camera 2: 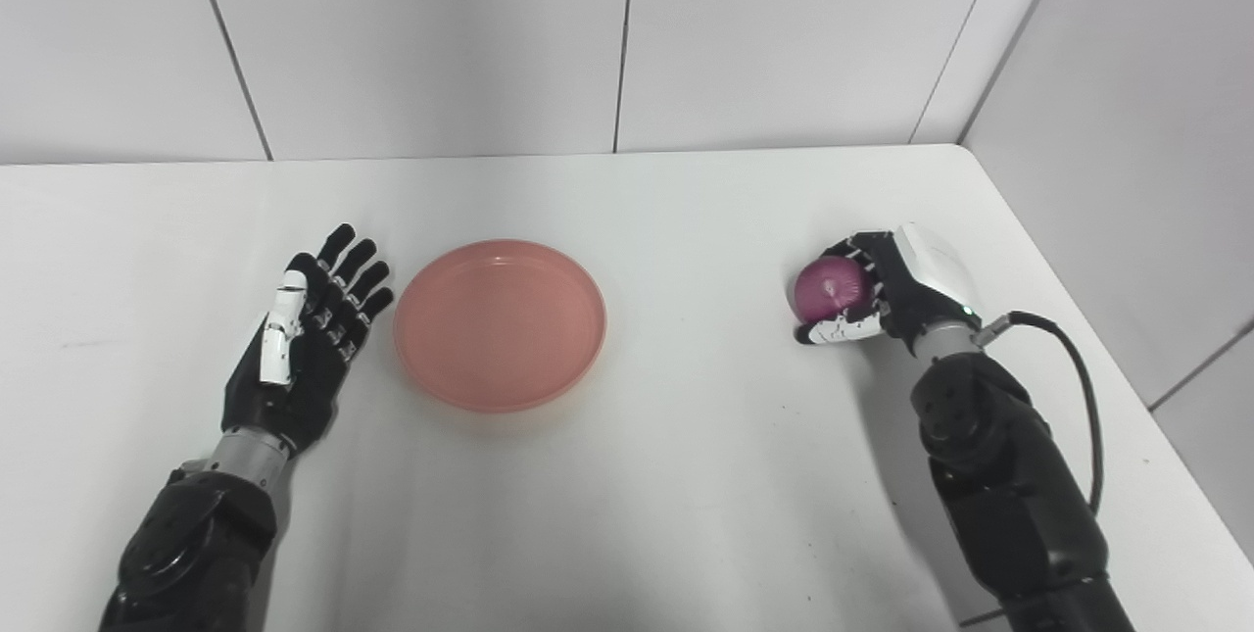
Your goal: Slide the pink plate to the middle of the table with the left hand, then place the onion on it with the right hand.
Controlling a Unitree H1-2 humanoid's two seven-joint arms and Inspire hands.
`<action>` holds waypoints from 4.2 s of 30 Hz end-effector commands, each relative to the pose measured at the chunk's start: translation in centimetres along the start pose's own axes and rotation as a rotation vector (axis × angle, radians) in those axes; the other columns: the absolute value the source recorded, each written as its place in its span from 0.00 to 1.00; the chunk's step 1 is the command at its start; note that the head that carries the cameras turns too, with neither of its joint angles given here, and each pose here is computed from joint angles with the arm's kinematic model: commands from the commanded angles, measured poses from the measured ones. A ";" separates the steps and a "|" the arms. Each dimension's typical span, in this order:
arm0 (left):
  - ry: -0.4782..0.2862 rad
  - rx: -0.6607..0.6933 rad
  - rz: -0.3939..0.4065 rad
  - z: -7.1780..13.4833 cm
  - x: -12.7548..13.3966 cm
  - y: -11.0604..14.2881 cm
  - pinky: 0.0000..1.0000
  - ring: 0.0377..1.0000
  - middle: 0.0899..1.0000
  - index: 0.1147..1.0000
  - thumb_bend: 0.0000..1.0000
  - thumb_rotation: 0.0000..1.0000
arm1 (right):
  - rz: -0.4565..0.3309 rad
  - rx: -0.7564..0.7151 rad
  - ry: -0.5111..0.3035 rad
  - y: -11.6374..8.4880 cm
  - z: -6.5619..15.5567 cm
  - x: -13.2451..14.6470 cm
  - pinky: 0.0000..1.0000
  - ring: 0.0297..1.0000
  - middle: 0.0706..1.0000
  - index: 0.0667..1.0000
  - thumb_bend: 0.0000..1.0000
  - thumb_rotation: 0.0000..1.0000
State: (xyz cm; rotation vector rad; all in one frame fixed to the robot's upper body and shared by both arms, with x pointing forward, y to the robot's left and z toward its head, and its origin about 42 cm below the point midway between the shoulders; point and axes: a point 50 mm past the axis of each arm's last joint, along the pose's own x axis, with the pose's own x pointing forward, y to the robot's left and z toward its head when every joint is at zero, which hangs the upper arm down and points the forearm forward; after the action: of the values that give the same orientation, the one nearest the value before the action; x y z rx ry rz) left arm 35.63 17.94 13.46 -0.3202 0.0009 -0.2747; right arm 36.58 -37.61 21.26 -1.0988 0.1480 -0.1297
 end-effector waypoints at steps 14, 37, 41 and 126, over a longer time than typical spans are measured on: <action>0.021 -0.018 0.004 -0.5 -0.2 0.0 0.97 0.97 0.98 0.95 0.46 1.00 | -0.128 -0.031 -0.158 -3.5 4.3 -1.3 0.37 0.43 0.47 0.45 0.51 0.13; 0.026 -0.012 0.014 -1.0 -0.1 -0.6 0.96 0.96 0.96 0.94 0.48 1.00 | -0.132 -0.039 -0.311 -4.3 11.6 -1.7 0.43 0.48 0.52 0.45 0.52 0.13; 0.025 -0.014 0.015 -1.0 -0.1 -0.9 0.96 0.95 0.96 0.94 0.48 1.00 | -0.117 -0.036 -0.353 -3.9 13.0 -1.5 0.46 0.50 0.53 0.45 0.52 0.13; 0.008 -0.021 0.050 -1.4 0.1 -3.8 0.94 0.96 0.96 0.94 0.49 1.00 | 0.201 -0.013 -0.609 8.5 24.2 -1.2 0.24 0.29 0.40 0.77 1.00 0.35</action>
State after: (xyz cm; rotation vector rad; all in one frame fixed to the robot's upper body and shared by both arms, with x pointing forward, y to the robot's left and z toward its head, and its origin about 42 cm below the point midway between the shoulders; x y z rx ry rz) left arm 35.04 14.10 13.76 -0.3316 -0.0041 -0.2291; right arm 39.86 -12.54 22.50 -1.0829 -0.2227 0.4234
